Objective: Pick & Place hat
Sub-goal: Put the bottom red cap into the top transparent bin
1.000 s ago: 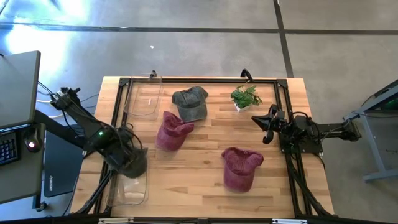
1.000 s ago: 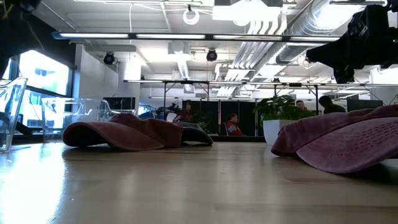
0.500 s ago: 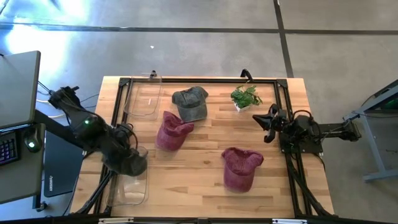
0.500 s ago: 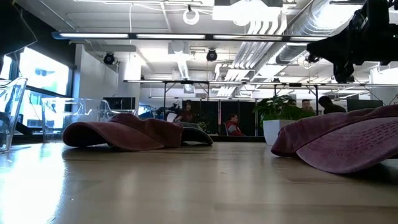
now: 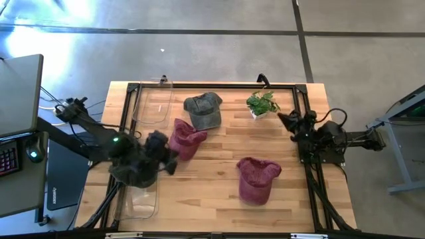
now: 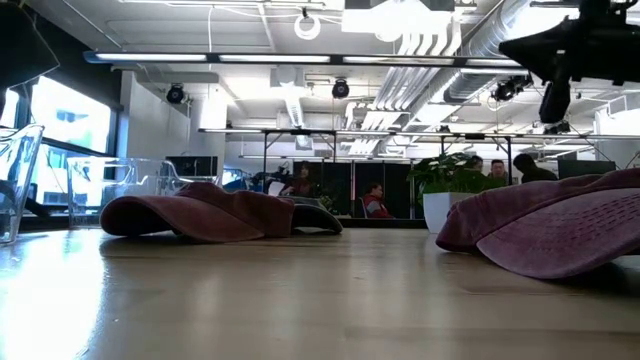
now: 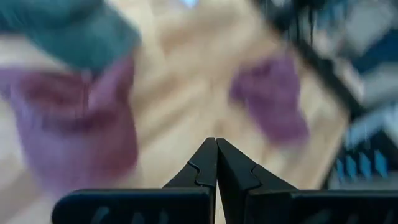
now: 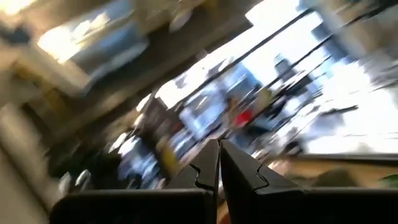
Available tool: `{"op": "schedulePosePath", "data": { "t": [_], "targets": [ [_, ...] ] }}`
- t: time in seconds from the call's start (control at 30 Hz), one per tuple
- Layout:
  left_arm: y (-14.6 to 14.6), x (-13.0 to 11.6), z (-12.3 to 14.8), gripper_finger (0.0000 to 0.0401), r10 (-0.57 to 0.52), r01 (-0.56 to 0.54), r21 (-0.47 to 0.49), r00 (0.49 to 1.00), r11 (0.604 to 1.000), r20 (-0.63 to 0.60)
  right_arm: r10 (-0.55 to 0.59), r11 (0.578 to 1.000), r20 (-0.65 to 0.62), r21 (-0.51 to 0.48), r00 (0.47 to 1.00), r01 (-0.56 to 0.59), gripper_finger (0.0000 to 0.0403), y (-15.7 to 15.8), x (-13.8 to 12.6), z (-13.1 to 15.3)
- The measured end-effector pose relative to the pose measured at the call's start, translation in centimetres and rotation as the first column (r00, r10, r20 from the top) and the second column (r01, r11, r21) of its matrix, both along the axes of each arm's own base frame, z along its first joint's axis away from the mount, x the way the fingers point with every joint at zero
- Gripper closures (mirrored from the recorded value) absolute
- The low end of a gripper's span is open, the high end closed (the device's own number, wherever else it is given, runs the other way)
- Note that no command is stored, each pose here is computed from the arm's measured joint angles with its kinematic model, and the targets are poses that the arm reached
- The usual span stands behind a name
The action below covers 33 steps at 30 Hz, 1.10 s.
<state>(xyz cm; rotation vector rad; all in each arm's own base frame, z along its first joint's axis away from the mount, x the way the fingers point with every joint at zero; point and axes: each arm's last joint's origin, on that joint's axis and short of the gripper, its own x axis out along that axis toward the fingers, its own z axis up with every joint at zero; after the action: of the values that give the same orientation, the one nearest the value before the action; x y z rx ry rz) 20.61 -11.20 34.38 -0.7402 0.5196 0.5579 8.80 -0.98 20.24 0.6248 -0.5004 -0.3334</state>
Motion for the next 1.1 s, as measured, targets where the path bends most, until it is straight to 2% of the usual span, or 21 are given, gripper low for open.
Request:
{"op": "schedulePosePath", "data": {
  "t": [0.07, 0.13, 0.23, 0.3, 0.37, 0.43, 0.57, 0.7, 0.8, 0.9, 1.1],
  "targets": [
    [0.9, 1.7, 0.0, 0.0401, 0.072, -0.074, 0.021, 0.996, 0.997, 0.058, -0.058, 0.996, 0.029, 0.076, 0.998, 0.056, 0.0391, -0.2, -0.2, 0.3],
    [2.0, 3.6, 0.1, 0.0401, 0.065, -0.067, 0.024, 0.994, 0.997, 0.087, -0.031, 0.996, 0.019, 0.083, 0.999, 0.03, 0.0391, -0.2, -0.3, 1.0],
    [3.9, 6.2, 0.0, 0.0401, -0.054, 0.054, 0.005, 0.995, 0.999, 0.087, 0.128, 0.988, -0.064, 0.098, 0.99, -0.121, 0.0397, 0.2, 0.0, 2.5],
    [5.5, 7.8, -0.3, 0.0401, -0.138, 0.139, -0.001, 0.987, 0.99, 0.084, 0.252, 0.962, -0.196, 0.16, 0.948, -0.222, 0.04, 0.6, 0.6, 3.1],
    [7.5, 9.0, -0.6, 0.0401, -0.204, 0.205, -0.004, 0.976, 0.979, 0.08, 0.361, 0.922, -0.314, 0.263, 0.878, -0.285, 0.0399, 0.9, 1.2, 3.8],
    [9.6, 9.7, -1.1, 0.0401, -0.247, 0.248, -0.011, 0.967, 0.969, 0.063, 0.455, 0.878, -0.418, 0.358, 0.786, -0.317, 0.04, 1.2, 2.1, 4.3],
    [13.5, 11.0, -2.5, 0.0401, -0.295, 0.296, -0.014, 0.955, 0.955, 0.026, 0.62, 0.778, -0.569, 0.537, 0.541, -0.328, 0.04, 1.9, 4.5, 4.3],
    [15.6, 11.4, -3.1, 0.0401, -0.365, 0.366, 0.001, 0.931, 0.931, 0.019, 0.719, 0.693, -0.636, 0.686, 0.281, -0.221, 0.0388, 2.4, 6.5, 2.8],
    [15.8, 11.3, -3.3, 0.0401, -0.469, 0.469, 0.019, 0.883, 0.883, 0.007, 0.77, 0.636, -0.623, 0.767, 0.139, -0.085, 0.0361, 2.6, 7.5, 1.2],
    [15.7, 11.1, -3.4, 0.0401, -0.555, 0.555, 0.038, 0.832, 0.831, -0.013, 0.803, 0.594, -0.594, 0.804, 0.049, 0.021, 0.0312, 2.8, 8.5, -0.6],
    [15.3, 10.0, -3.4, 0.0401, -0.664, 0.669, 0.056, 0.743, 0.741, -0.085, 0.781, 0.618, -0.625, 0.77, -0.013, 0.157, 0.0203, 2.8, 10.4, -3.5]
  ]
}}
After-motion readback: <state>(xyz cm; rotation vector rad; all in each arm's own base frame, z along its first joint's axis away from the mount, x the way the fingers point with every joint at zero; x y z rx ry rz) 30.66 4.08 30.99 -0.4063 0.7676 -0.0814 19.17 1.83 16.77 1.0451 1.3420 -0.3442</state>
